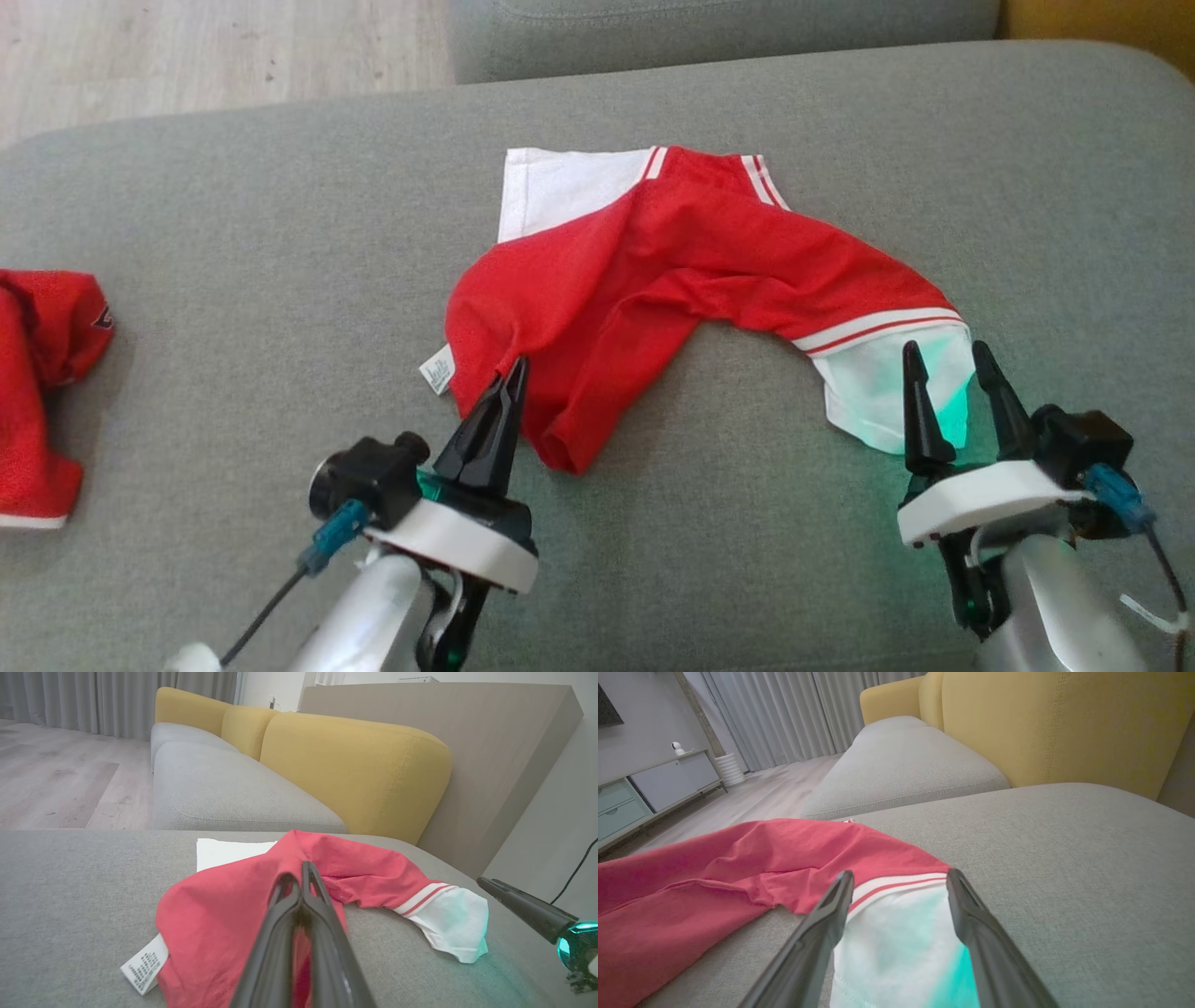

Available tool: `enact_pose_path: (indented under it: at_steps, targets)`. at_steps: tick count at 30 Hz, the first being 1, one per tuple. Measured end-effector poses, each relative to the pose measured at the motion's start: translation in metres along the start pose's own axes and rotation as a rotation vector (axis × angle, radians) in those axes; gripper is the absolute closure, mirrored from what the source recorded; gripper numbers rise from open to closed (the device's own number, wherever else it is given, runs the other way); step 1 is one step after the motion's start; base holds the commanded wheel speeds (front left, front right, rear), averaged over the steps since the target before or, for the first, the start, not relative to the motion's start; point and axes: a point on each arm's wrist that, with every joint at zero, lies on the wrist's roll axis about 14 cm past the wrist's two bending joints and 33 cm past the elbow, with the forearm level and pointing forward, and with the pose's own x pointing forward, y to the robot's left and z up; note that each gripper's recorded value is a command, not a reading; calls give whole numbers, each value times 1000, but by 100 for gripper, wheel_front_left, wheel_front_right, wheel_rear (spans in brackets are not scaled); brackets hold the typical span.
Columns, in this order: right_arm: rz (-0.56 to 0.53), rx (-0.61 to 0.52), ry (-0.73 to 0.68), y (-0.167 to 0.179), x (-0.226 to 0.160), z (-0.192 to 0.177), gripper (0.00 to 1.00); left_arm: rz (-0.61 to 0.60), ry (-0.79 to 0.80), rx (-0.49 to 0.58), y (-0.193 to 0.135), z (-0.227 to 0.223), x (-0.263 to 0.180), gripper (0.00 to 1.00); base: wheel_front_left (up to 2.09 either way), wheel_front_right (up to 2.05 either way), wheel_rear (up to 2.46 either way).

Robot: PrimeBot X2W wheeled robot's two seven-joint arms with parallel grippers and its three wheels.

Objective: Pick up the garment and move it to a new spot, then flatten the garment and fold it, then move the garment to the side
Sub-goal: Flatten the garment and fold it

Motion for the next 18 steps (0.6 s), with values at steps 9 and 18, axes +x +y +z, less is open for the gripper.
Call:
enact_pose_path:
  at_steps: [9,18]
  targets:
    - [-16,8,-5,-5,-2,2,0,-211,0,-37,-64,4,13,100,0,0,0]
    - [-24,15,9,-8,-1,-3,0,-32,-5,60,15,15,21,100,0,0,0]
